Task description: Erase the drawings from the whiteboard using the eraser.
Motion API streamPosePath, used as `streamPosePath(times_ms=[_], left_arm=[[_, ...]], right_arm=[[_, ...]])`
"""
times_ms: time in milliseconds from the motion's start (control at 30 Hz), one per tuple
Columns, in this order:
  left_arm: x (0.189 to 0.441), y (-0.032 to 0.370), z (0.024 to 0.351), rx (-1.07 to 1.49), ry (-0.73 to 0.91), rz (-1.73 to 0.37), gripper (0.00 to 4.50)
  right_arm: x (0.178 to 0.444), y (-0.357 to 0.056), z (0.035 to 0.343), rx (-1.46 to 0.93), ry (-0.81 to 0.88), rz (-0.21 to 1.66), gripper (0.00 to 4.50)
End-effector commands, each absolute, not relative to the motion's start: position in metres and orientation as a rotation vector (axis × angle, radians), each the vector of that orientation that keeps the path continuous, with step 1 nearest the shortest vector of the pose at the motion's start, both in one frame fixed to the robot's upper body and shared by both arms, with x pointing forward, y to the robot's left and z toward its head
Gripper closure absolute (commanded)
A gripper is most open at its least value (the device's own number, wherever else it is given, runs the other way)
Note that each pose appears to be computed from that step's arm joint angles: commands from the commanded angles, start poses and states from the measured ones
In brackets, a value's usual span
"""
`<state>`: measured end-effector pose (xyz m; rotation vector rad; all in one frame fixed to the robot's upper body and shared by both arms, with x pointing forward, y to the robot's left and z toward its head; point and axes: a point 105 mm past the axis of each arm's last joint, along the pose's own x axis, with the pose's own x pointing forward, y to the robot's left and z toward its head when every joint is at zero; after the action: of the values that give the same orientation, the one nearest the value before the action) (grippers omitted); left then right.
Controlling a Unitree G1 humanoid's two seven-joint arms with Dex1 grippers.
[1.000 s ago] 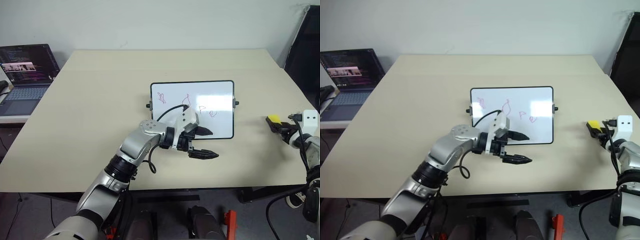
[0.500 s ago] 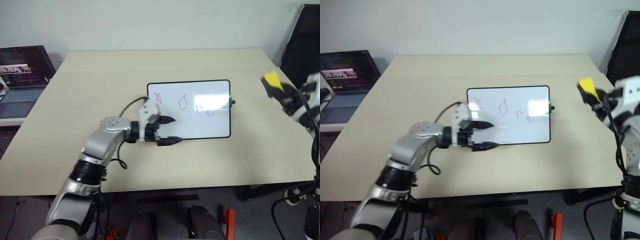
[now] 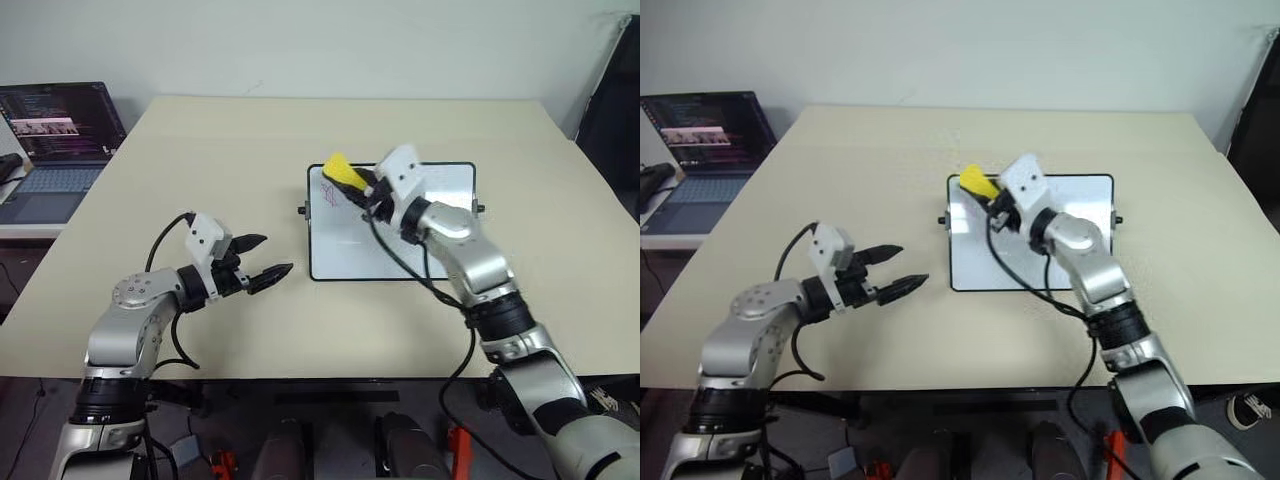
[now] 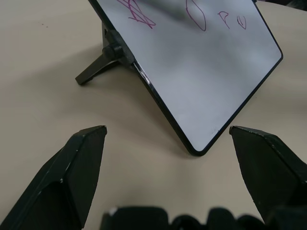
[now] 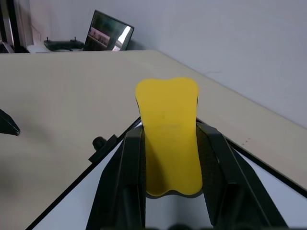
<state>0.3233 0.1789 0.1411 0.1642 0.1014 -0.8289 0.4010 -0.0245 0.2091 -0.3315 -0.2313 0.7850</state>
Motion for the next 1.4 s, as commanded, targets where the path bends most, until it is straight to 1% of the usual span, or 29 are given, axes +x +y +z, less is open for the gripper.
streamPosePath(times_ms=[33,200,400,567,667,733,833,1000,1133,1233,1400], left_arm=[[0.32,0.173,0.153,0.185,0.044,-0.83,0.0],[0.319,0.174,0.153,0.183,0.044,-0.815,0.0],[0.316,0.177,0.154,0.185,0.045,-0.806,0.0],[0.316,0.18,0.155,0.19,0.049,-0.807,0.0],[0.316,0.178,0.155,0.191,0.049,-0.814,0.0],[0.317,0.177,0.156,0.191,0.048,-0.817,0.0],[0.318,0.177,0.157,0.193,0.046,-0.818,0.0],[0.321,0.175,0.158,0.196,0.044,-0.824,0.0],[0.323,0.172,0.159,0.198,0.041,-0.831,0.0],[0.324,0.171,0.159,0.199,0.039,-0.834,0.0],[0.325,0.17,0.16,0.2,0.038,-0.843,0.0]], right_arm=[[0.407,-0.019,0.227,-0.356,-0.317,0.772,3.38],[0.416,-0.013,0.219,-0.374,-0.296,0.762,3.38],[0.426,-0.012,0.188,-0.474,-0.186,0.745,3.38],[0.407,0.005,0.148,-0.553,-0.086,0.927,3.38],[0.393,0.007,0.122,-0.555,-0.003,1.016,3.38],[0.386,0.006,0.112,-0.559,0.021,1.053,3.38],[0.393,-0.001,0.113,-0.544,0.014,0.998,3.38],[0.423,-0.022,0.137,-0.509,-0.041,0.787,3.38],[0.438,-0.036,0.147,-0.497,-0.052,0.67,3.38],[0.444,-0.045,0.147,-0.486,-0.038,0.604,3.38],[0.444,-0.044,0.145,-0.485,-0.032,0.604,3.38]])
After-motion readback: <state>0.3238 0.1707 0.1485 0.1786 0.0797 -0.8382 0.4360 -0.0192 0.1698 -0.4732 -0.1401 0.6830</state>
